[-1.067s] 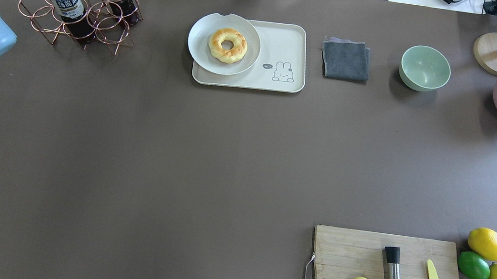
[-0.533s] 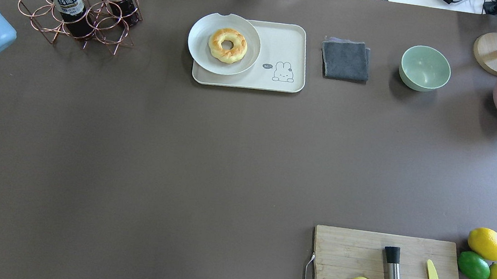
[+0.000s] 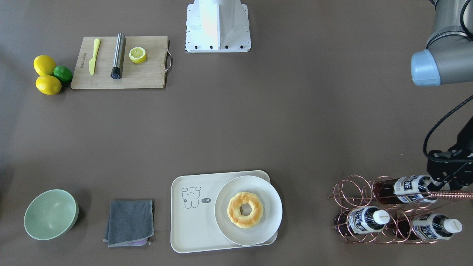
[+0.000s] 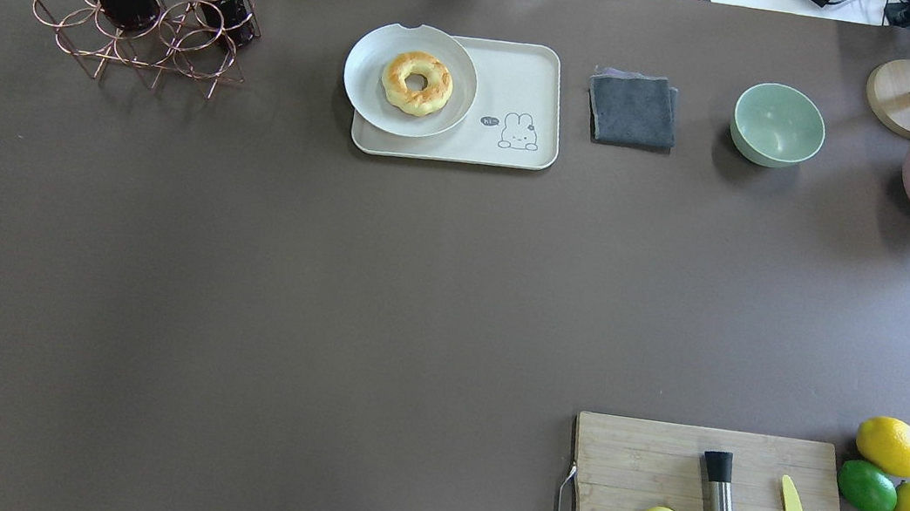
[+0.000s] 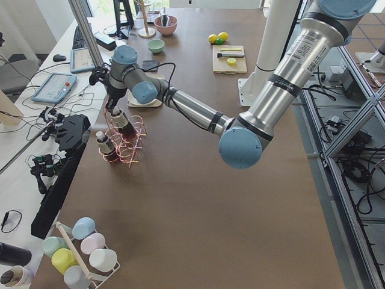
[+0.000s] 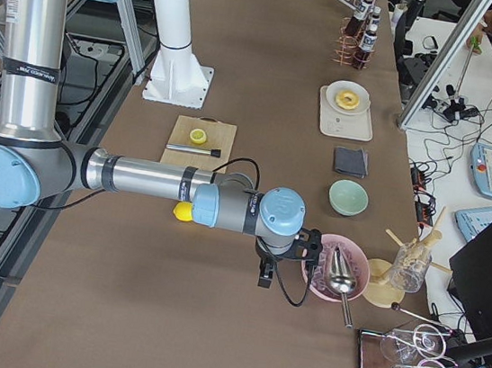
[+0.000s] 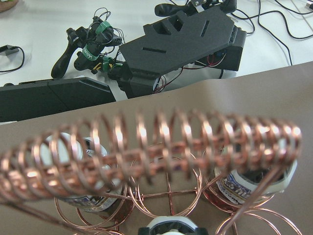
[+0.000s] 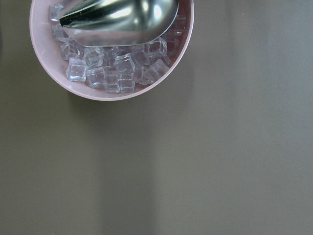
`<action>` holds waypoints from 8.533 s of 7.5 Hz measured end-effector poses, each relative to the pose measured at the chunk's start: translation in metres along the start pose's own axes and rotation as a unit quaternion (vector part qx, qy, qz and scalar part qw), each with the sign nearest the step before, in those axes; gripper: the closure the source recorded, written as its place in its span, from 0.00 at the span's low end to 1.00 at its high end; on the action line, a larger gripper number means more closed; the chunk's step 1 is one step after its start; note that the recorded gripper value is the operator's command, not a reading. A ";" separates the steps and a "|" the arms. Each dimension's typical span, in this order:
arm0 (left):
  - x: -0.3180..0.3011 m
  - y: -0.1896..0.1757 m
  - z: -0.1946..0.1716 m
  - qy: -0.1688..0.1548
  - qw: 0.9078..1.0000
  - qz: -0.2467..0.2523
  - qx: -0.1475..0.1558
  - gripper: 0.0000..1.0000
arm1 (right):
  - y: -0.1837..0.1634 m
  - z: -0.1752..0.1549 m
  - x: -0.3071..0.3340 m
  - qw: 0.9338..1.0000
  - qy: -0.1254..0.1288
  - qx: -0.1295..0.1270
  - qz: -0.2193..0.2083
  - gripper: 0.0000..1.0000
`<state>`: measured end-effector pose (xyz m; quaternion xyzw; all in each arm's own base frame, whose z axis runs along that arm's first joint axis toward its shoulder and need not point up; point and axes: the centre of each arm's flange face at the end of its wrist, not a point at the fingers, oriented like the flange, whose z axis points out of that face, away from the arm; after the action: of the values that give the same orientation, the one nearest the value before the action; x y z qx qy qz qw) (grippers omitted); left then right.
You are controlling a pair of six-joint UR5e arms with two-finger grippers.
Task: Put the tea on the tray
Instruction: 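Reach the left gripper to the copper rack and grasp a tea bottle, then lift the tea bottle with the left gripper and carry it toward the tray, then set the tea bottle upright on the table and withdraw the left gripper, then move the right gripper over the table down toward the tea bottle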
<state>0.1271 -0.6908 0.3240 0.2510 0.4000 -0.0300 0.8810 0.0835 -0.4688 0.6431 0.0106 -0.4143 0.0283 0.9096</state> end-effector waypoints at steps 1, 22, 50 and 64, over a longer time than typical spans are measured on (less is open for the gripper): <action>-0.004 -0.011 -0.028 -0.001 1.000 -0.008 0.008 1.00 | 0.001 0.001 0.000 1.000 -0.002 -0.001 0.001 0.00; 0.502 0.284 -0.054 -0.030 0.998 -0.047 0.032 1.00 | -0.007 0.002 0.000 1.000 -0.008 -0.002 0.002 0.00; -0.065 0.123 -0.072 -0.053 0.993 -0.102 0.016 0.02 | -0.079 -0.017 -0.093 1.000 -0.016 0.017 -0.007 0.00; -0.267 0.167 -0.076 -0.058 0.991 -0.082 -0.085 0.02 | 0.009 -0.007 -0.641 0.999 -0.005 0.045 -0.002 0.00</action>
<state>-0.0641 -0.5494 0.5433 0.1392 0.3689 -0.0829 0.9153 -0.3314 -0.4867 0.1552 0.0524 -0.4168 0.0448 0.9064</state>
